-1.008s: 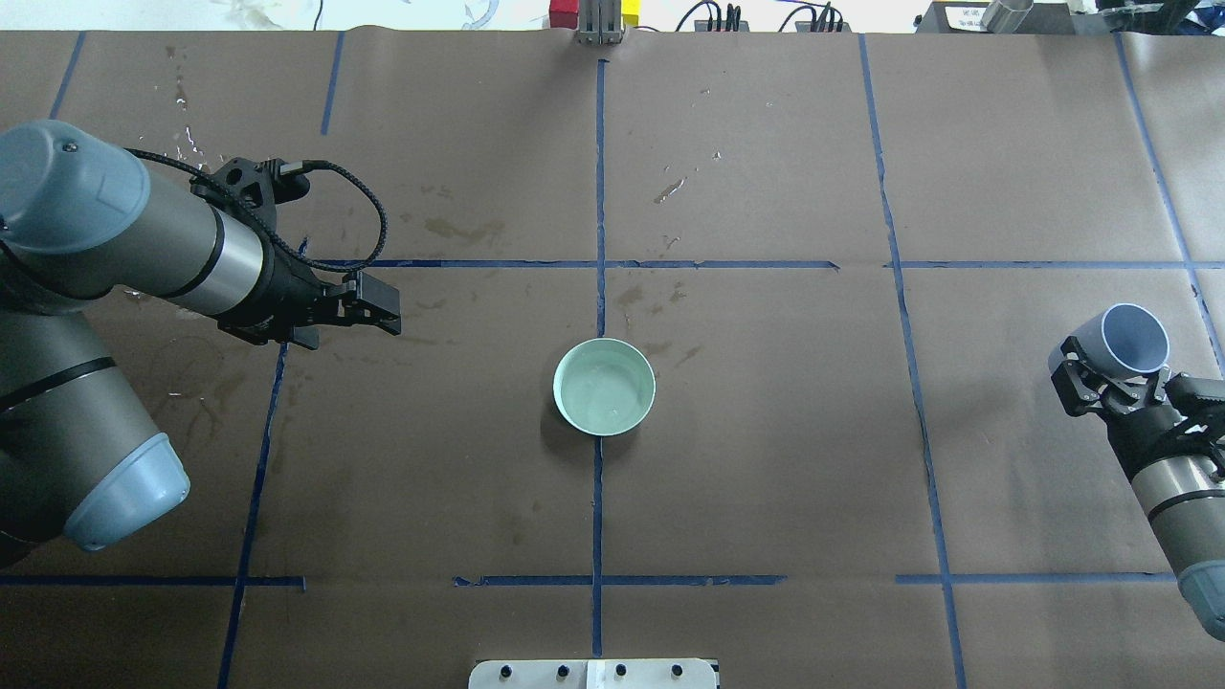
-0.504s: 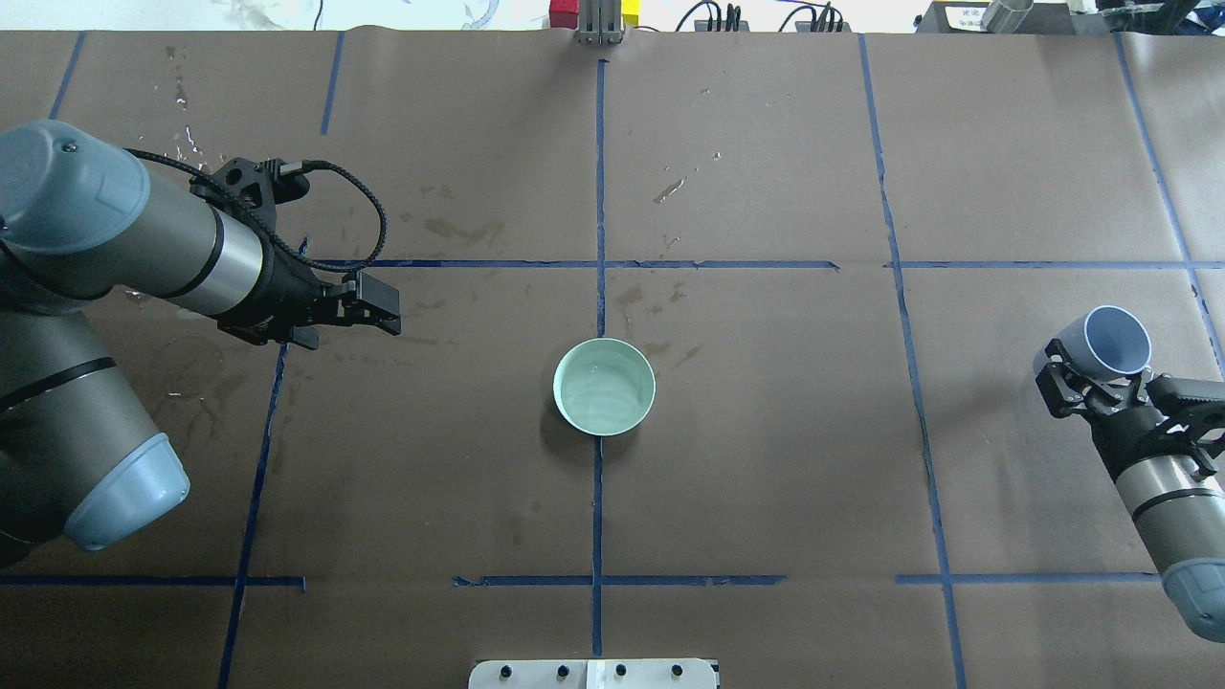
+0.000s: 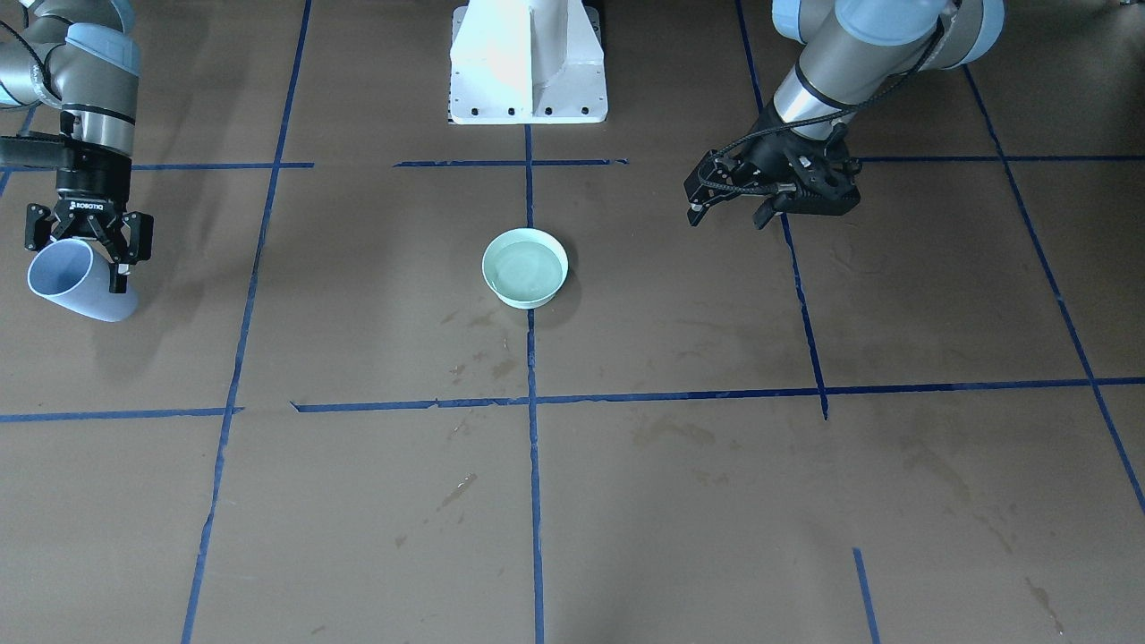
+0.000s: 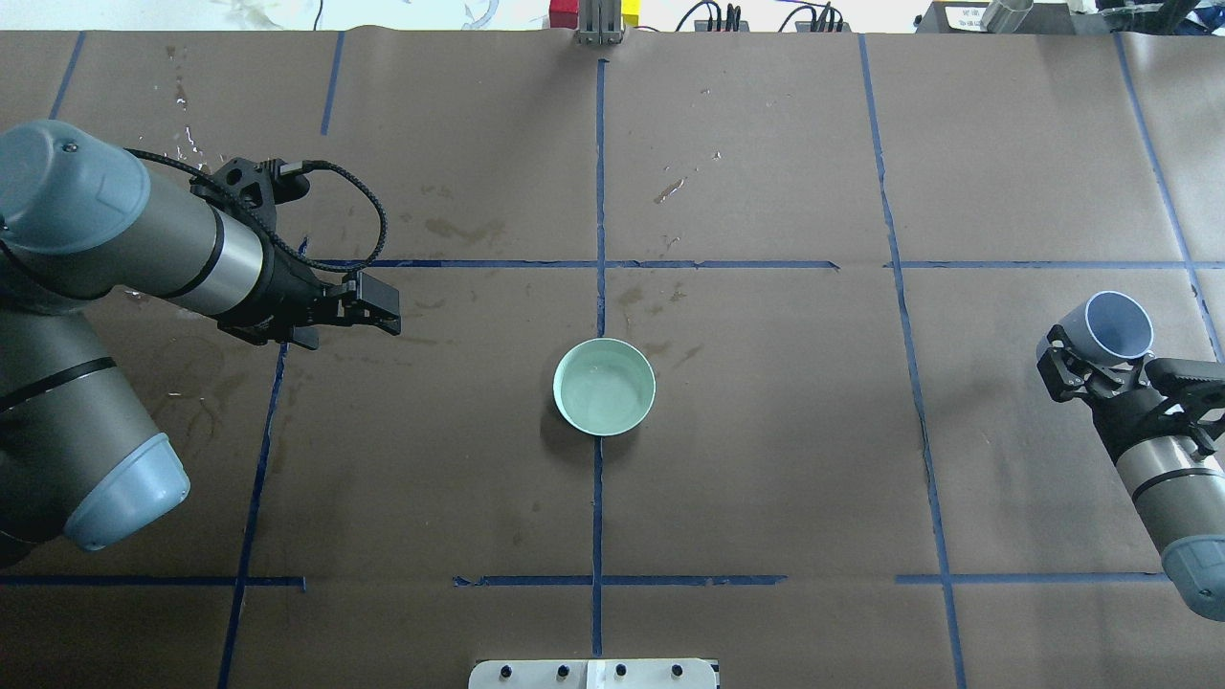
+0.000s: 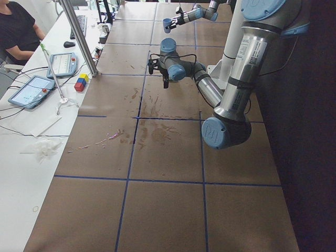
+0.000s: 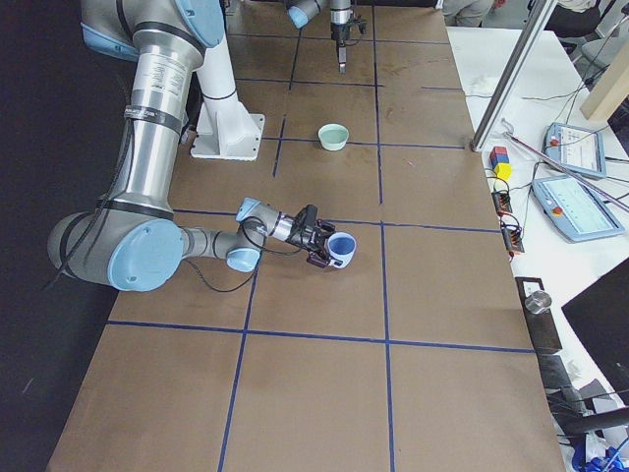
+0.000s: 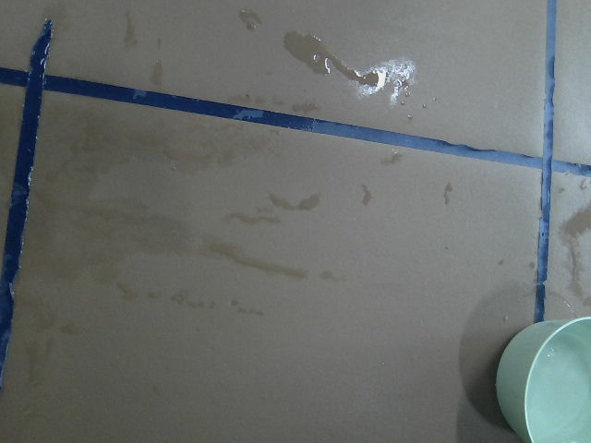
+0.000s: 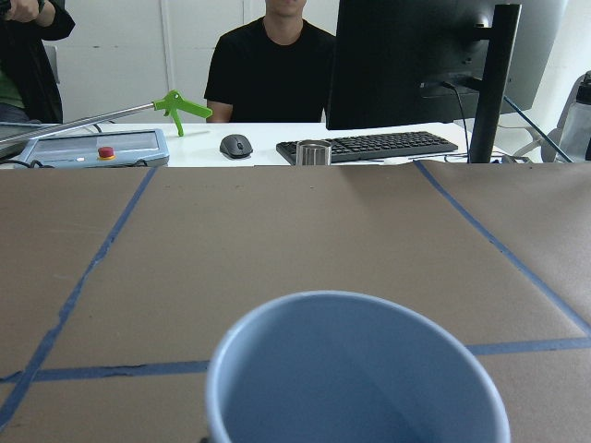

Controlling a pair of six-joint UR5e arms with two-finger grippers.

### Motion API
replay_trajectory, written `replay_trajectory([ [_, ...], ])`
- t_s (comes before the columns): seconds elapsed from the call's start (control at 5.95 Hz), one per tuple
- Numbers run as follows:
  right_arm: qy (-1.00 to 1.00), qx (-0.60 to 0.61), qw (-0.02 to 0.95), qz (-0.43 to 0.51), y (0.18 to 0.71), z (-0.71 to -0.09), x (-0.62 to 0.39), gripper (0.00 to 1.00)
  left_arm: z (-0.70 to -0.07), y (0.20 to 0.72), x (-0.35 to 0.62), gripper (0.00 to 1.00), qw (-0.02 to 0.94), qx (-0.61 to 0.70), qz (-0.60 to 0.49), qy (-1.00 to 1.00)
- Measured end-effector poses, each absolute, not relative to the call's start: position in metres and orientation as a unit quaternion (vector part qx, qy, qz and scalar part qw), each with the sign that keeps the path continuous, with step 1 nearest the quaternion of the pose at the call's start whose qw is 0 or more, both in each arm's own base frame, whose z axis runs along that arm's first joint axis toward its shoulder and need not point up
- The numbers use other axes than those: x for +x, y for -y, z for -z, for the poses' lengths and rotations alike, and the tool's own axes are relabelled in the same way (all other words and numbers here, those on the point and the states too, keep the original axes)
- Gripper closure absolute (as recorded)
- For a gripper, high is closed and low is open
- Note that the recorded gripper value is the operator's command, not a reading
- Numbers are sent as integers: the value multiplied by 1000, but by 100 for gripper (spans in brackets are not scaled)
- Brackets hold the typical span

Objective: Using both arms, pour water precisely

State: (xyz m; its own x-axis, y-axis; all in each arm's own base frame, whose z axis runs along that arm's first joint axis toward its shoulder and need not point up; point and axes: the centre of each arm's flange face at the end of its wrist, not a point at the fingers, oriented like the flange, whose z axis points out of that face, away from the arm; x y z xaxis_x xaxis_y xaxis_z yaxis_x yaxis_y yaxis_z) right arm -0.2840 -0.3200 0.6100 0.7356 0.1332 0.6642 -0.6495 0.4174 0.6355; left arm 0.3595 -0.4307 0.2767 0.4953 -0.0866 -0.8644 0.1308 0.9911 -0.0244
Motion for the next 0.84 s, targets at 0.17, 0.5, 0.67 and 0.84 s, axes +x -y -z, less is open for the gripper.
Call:
replay_trajectory([
  [0.17, 267, 481, 798, -247, 327, -612, -294, 98, -276, 431, 359, 0, 864, 22, 63, -499],
  [0.5, 266, 481, 797, -252, 335, -614, -298, 81, -274, 430, 358, 0, 863, 24, 63, -500],
  [0.67, 265, 481, 796, -253, 336, -614, -297, 63, -274, 430, 357, 0, 863, 24, 63, -501],
  [0.84, 265, 481, 796, -253, 337, -614, -297, 52, -273, 429, 357, 0, 863, 24, 62, -502],
])
